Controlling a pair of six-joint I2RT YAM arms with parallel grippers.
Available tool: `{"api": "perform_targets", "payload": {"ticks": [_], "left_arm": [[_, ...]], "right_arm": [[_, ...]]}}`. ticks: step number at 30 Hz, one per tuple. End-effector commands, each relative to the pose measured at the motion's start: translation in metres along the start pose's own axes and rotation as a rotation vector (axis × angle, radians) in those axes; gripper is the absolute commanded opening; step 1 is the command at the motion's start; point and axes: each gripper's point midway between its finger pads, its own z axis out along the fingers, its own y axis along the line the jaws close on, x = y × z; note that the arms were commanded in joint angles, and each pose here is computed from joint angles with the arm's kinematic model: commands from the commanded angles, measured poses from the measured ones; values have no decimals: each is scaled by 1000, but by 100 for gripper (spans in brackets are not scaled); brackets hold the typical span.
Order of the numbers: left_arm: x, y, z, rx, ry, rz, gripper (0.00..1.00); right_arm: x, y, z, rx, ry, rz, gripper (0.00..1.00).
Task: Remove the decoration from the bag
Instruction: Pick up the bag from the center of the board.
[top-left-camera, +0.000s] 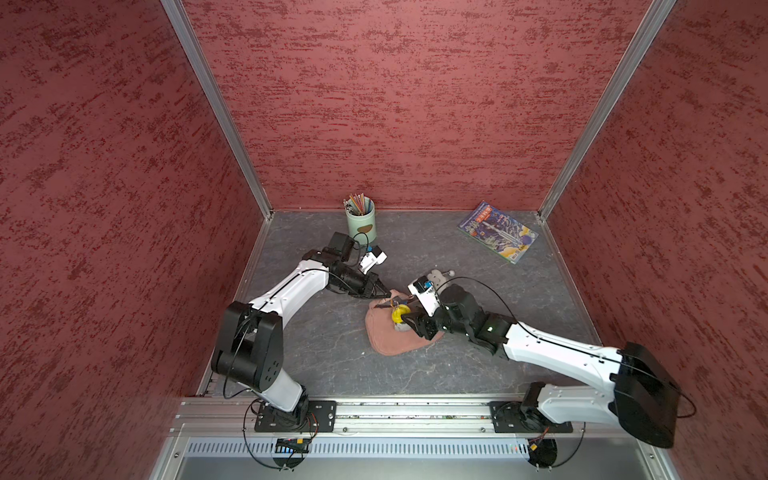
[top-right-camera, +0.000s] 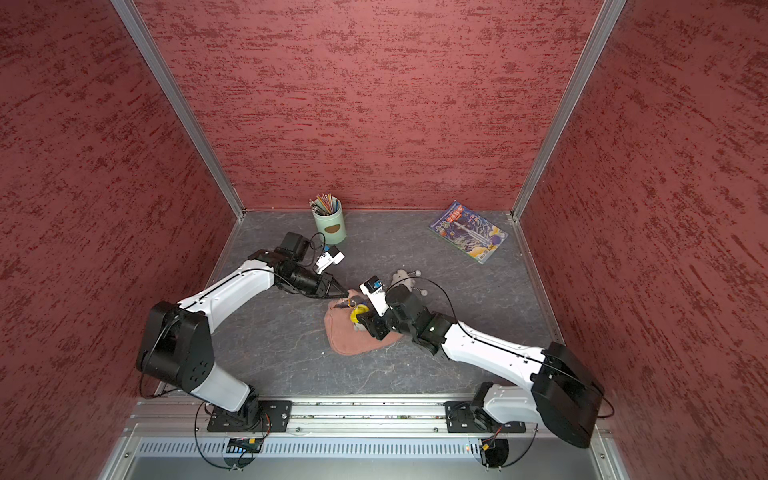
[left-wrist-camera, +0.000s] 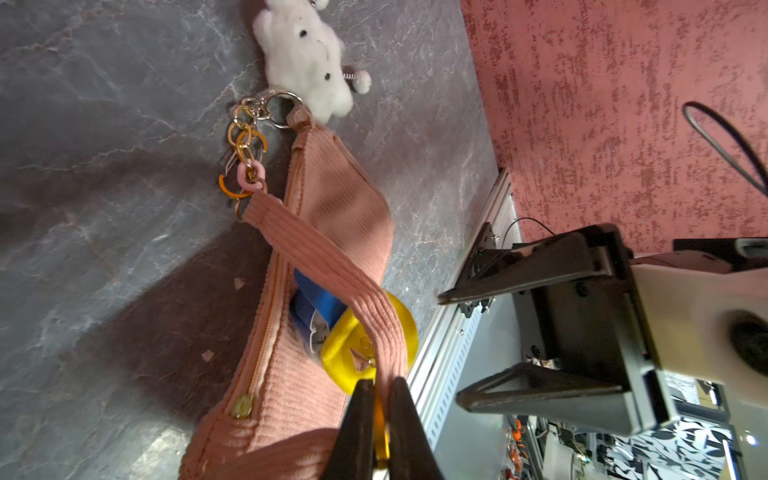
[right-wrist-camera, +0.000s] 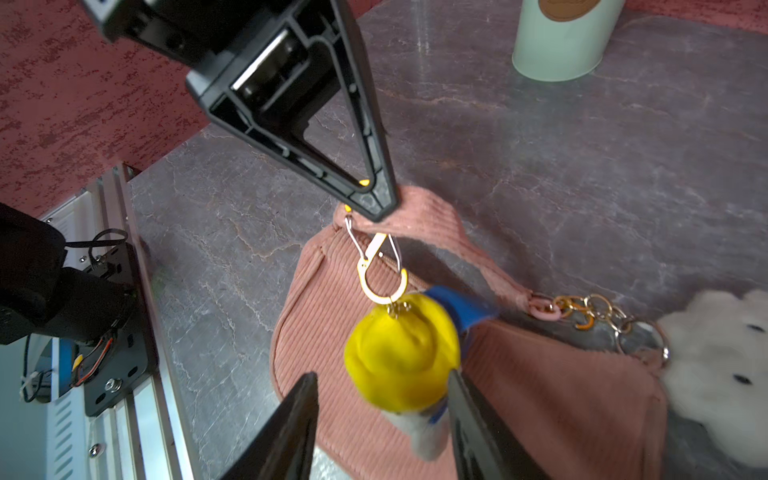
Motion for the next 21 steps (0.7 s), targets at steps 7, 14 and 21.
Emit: {"api": "perform_targets", "payload": {"ticks": [7,14,21], "left_arm": [[2,-27,12,86,57,-31,0],[2,-27,10,72,50,-25,0],[0,-21,8,40,34,-27,0]], "right_arm": [[-40,1,21,6,-137,-68,52],[-40,2,23,-8,-122,-40,40],[-38,3,21,-21,-98,10,38]]}}
